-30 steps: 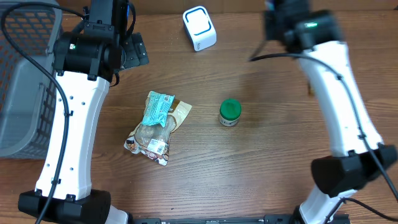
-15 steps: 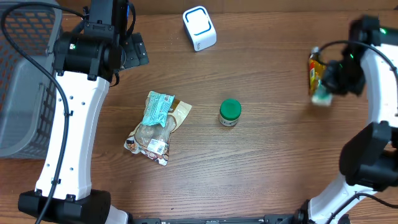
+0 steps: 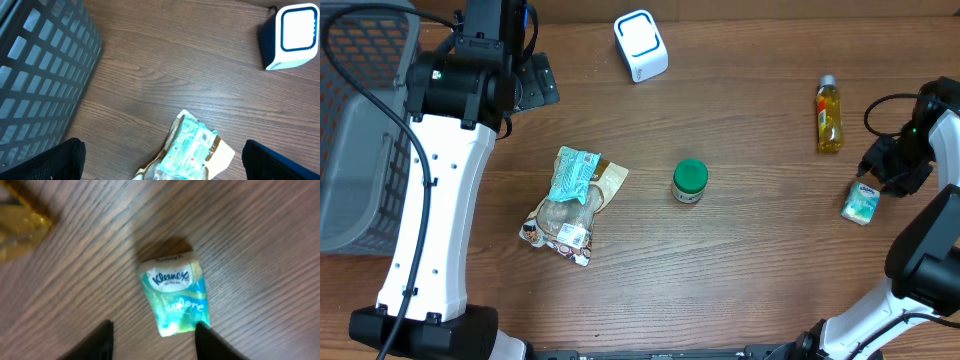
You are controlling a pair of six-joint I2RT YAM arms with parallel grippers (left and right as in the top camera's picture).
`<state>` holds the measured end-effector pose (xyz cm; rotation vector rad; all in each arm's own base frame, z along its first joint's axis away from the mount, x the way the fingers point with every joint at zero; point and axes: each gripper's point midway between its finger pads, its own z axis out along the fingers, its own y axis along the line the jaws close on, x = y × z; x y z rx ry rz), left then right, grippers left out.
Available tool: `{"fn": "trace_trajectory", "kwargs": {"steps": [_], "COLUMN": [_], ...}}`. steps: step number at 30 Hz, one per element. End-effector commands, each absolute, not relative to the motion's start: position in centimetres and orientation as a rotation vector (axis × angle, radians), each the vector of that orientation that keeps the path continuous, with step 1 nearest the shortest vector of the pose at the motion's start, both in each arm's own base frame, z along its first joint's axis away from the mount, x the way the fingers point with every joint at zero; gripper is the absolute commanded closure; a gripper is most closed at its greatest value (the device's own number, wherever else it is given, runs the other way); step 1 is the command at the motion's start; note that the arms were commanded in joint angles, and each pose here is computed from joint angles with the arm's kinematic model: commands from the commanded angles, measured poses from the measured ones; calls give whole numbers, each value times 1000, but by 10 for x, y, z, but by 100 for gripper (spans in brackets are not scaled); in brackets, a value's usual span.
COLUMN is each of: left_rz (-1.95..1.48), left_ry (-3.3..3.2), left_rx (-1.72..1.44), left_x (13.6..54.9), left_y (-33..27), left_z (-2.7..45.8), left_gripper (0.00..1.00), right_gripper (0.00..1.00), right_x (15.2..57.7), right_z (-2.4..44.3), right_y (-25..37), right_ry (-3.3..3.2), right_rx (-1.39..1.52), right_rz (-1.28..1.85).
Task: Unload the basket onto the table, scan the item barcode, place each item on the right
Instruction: 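Carry the tissue pack right and set it on the table, then release the tissue pack and move the right gripper over the green jar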
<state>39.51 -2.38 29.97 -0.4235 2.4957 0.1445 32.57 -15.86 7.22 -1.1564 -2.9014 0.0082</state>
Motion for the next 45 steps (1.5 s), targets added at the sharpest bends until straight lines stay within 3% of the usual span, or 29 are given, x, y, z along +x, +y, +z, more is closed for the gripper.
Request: {"fn": "trace_trajectory", "kwargs": {"steps": [1, 8, 18, 24, 34, 45], "left_rz": [146, 147, 147, 147, 147, 147], "left_ry": [2453, 2454, 2454, 2454, 2454, 2453], "left_rx": [-411, -411, -411, -411, -411, -411], "left_x": [393, 393, 393, 393, 393, 393], "left_y": [-21, -21, -21, -21, -21, -21], "left_z": [315, 315, 315, 315, 315, 315], "left_gripper": [0, 0, 0, 0, 1, 0], "right_gripper": [1, 0, 3, 4, 3, 0], "right_x": [327, 328, 345, 358, 353, 348], "right_z": [74, 87, 185, 215, 216, 223], "right_y": [-158, -157, -121, -53, 88, 170], "right_ry": [-2913, -2889, -3053, -3225, -3320, -3386], "right_rx": [-1160, -1204, -1134, -868, -230, 115], "right_rz": [-1, -3, -76, -159, -229, -354]}}
